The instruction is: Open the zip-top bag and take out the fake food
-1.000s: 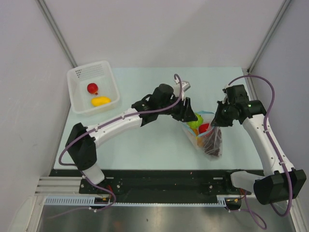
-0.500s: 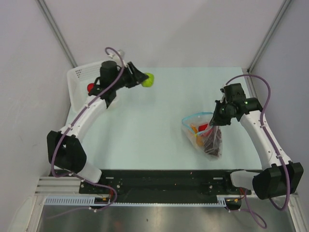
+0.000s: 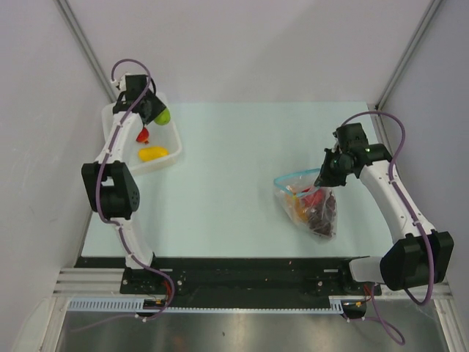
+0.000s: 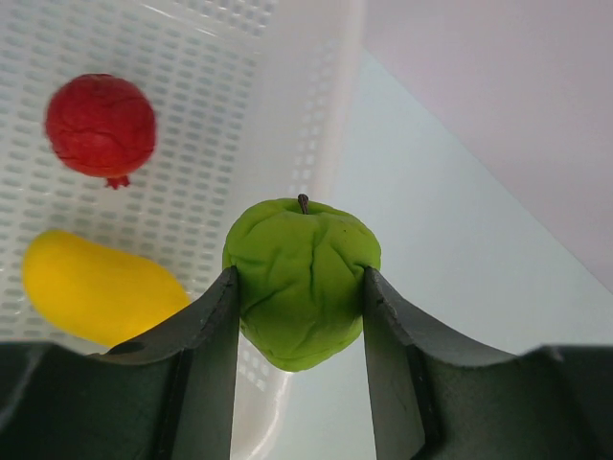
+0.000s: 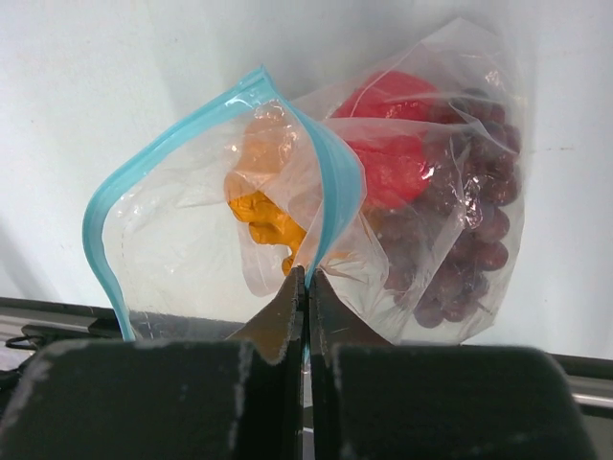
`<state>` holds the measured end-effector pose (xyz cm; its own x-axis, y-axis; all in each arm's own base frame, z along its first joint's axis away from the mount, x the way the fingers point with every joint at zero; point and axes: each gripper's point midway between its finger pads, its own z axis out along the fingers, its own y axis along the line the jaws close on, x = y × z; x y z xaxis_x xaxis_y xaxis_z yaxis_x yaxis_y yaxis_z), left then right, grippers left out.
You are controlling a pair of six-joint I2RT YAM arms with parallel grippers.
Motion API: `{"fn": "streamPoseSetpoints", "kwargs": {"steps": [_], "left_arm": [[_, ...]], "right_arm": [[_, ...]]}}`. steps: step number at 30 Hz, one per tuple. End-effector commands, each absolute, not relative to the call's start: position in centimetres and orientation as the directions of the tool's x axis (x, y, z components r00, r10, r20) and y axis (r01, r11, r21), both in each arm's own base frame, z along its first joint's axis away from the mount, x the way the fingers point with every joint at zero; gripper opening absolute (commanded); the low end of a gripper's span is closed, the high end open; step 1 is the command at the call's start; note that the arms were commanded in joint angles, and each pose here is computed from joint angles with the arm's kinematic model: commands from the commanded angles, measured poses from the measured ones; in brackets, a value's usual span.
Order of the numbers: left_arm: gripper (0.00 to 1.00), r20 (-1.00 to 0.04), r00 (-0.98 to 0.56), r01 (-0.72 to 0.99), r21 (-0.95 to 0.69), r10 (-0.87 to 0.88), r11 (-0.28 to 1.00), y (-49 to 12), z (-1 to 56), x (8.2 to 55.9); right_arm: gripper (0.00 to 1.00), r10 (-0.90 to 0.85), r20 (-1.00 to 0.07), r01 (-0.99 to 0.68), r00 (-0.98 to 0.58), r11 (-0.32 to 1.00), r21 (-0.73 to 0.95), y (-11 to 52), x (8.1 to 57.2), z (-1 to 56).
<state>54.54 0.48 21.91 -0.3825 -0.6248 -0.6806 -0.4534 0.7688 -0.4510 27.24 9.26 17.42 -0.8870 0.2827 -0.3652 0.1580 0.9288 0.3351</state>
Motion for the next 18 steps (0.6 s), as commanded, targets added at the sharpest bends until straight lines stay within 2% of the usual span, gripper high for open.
{"fn": "streamPoseSetpoints", "kwargs": {"steps": [1,6,8,9,14,17,18], "left_arm": [[0.0,-0.728,-0.346,-0.601,-0.313,-0.593,0.735,5.3,21.6,54.2],[0.0,-0.682,-0.418,-0.677,-0.207,-0.6,0.706,6.8,17.0,54.8],[0.03,-0.658,-0.438,-0.688,-0.193,-0.613,0.7,6.9,15.3,55.2],[0.09,-0.647,-0.446,-0.687,-0.195,-0.619,0.7,7.1,14.7,55.3],[0.11,-0.572,-0.492,-0.68,-0.219,-0.657,0.7,6.8,11.7,56.1],[0.17,-0.558,-0.505,-0.671,-0.225,-0.658,0.706,6.6,10.8,56.3],[0.24,-0.552,-0.513,-0.668,-0.225,-0.657,0.709,6.5,10.5,56.3]], "right_arm": [[0.0,0.322,-0.381,0.18,-0.867,0.915,0.362,9.4,28.6,17.5],[0.0,0.337,-0.379,0.192,-0.862,0.908,0.371,9.6,28.8,17.5],[0.0,0.343,-0.376,0.199,-0.861,0.907,0.372,9.5,28.8,17.5],[0.0,0.345,-0.376,0.201,-0.86,0.906,0.372,9.5,28.8,17.5],[0.0,0.346,-0.375,0.207,-0.86,0.909,0.362,9.3,28.3,17.7],[0.0,0.348,-0.371,0.211,-0.861,0.908,0.361,9.3,28.2,17.6],[0.0,0.344,-0.373,0.207,-0.862,0.909,0.361,9.3,28.2,17.7]]}}
